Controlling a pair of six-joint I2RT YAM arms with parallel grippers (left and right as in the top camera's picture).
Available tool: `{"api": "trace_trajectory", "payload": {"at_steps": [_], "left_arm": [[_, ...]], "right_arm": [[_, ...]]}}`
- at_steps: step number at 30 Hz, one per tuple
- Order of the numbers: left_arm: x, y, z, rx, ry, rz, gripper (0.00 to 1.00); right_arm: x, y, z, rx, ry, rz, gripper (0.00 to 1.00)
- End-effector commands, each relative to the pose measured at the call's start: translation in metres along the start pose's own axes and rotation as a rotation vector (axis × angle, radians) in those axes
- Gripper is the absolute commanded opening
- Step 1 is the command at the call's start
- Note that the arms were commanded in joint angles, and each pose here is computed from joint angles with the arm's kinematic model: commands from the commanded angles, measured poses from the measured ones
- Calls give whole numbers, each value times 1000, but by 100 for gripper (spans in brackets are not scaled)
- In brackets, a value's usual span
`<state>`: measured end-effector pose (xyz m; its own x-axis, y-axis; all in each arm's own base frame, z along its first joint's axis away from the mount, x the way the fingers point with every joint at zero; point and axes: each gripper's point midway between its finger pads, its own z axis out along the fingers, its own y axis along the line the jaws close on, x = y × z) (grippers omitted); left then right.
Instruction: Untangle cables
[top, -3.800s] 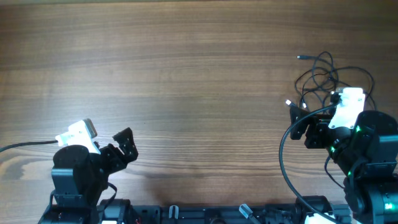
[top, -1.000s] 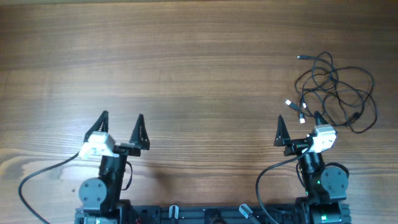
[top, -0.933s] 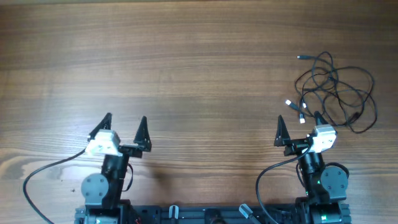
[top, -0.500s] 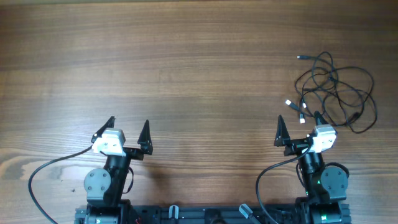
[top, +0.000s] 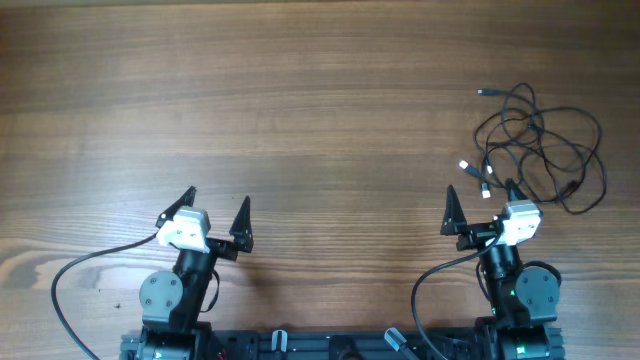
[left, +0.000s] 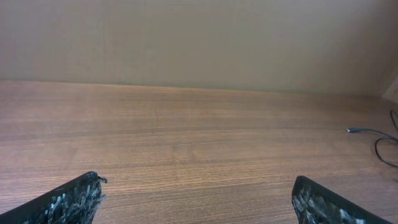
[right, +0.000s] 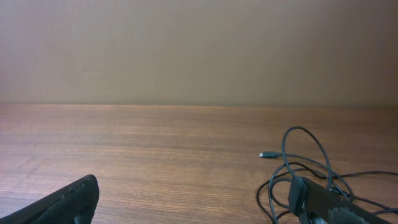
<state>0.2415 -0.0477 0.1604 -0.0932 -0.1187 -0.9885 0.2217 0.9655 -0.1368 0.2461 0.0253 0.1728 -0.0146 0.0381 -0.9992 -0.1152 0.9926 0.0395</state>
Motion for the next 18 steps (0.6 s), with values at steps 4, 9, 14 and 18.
{"api": "trace_trajectory", "payload": {"at_steps": [4, 9, 14, 18], "left_arm": [[1, 6, 0, -34, -2, 5, 100], [1, 9, -1, -46, -2, 9, 100], [1, -2, 0, 20, 0, 89, 100], [1, -7, -1, 49, -1, 133, 100]], "right_arm": [[-3, 3, -1, -16, -12, -13, 100], [-3, 3, -1, -16, -12, -13, 100], [-3, 3, -1, -16, -12, -13, 100], [-3, 3, -1, -16, -12, -13, 100]]}}
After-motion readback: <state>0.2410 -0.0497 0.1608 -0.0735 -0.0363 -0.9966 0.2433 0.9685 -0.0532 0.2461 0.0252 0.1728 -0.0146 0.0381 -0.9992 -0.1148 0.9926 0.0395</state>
